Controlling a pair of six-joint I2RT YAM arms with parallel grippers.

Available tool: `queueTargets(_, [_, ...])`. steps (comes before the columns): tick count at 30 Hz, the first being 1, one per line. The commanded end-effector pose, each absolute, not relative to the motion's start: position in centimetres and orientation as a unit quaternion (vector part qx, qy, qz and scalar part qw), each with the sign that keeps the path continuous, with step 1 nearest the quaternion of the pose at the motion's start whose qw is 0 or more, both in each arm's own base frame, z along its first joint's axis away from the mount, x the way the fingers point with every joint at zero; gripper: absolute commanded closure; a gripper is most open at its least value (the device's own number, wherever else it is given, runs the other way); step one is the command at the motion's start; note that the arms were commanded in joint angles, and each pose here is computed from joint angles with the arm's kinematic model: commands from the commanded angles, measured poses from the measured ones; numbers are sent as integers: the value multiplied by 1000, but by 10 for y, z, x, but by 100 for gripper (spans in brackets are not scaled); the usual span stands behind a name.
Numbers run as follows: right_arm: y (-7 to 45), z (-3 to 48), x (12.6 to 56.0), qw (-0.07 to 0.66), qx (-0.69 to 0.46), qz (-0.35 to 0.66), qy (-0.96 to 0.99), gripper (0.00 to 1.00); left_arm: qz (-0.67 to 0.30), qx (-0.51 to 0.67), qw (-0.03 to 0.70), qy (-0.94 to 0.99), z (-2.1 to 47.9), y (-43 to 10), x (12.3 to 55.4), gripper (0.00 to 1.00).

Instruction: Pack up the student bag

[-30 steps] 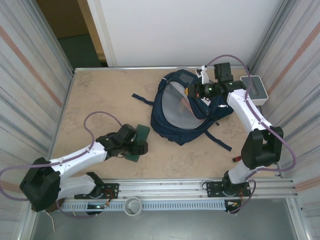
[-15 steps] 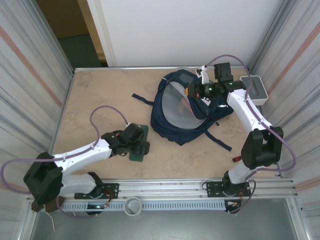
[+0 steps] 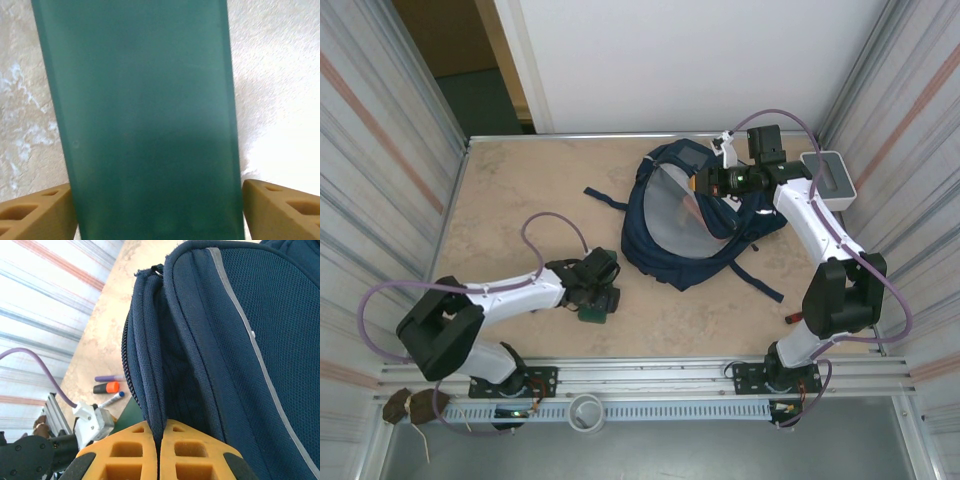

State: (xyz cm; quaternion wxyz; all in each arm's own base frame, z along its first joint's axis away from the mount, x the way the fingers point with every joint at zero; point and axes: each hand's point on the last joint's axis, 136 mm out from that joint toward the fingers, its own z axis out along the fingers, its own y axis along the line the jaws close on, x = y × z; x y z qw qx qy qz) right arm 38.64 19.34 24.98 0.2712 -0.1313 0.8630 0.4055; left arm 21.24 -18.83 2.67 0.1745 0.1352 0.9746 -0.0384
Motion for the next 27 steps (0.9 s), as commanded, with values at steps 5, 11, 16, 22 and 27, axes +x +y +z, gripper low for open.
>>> queueTargets(5, [196, 251, 385, 273, -141, 407, 860, 100, -33, 132, 176, 975, 14, -187, 213, 20])
queueTargets(11, [197, 251, 384, 272, -141, 407, 861, 100, -31, 133, 170, 976, 9, -186, 211, 15])
queueTargets(16, [196, 251, 385, 273, -140, 404, 862, 100, -38, 132, 182, 974, 20, -186, 211, 30])
queueTargets(22, [193, 253, 382, 270, -152, 391, 866, 100, -92, 209, 271, 935, 79, -213, 215, 47])
queueTargets(27, [180, 252, 378, 268, -158, 346, 885, 100, -92, 282, 313, 902, 125, -235, 220, 49])
